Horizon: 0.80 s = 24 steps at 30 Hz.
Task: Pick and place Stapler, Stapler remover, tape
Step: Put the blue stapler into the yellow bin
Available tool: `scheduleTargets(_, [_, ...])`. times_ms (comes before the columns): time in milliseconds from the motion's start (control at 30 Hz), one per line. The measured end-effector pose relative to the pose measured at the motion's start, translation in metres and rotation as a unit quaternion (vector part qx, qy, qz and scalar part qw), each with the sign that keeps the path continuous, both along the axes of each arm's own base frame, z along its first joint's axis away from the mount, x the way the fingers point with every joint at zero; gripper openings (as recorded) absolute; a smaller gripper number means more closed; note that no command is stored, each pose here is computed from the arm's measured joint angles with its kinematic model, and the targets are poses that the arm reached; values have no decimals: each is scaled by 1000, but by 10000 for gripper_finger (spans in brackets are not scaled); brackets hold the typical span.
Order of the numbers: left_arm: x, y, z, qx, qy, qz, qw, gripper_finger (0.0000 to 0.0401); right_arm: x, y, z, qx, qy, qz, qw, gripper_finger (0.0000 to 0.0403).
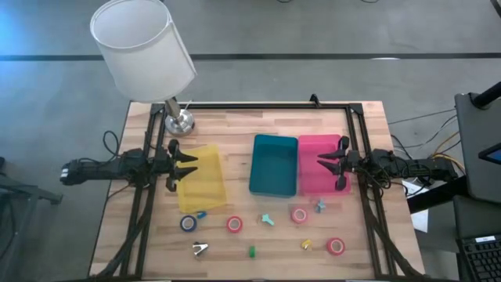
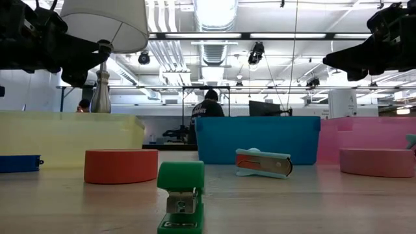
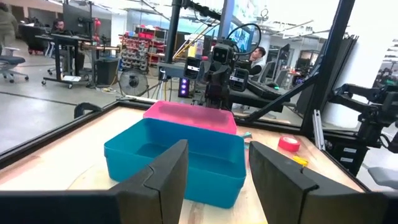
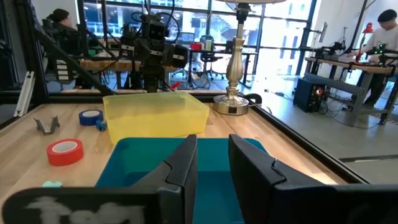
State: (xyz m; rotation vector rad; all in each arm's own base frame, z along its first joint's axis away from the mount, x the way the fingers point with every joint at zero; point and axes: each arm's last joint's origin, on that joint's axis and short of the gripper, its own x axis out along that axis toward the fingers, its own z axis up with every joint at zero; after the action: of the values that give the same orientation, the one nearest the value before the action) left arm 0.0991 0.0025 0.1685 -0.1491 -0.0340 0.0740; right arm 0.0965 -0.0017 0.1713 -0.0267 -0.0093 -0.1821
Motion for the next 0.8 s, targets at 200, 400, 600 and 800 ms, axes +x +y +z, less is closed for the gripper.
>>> scheduleTargets(200, [1, -2, 3, -76, 1, -32, 997, 174, 0, 0, 0, 0, 0, 0, 1000, 72])
scheduleTargets(400, [3, -3, 25, -65, -2, -51, 997, 174, 0, 0, 0, 1, 0, 0, 1000, 70])
scheduleTargets(600, [16, -5, 47, -43, 34, -67, 996, 174, 0, 0, 0, 0, 0, 0, 1000, 80])
scheduleTargets(800, [38, -15, 81, -28, 74, -114, 990, 165, 0, 0, 0, 0, 0, 0, 1000, 88])
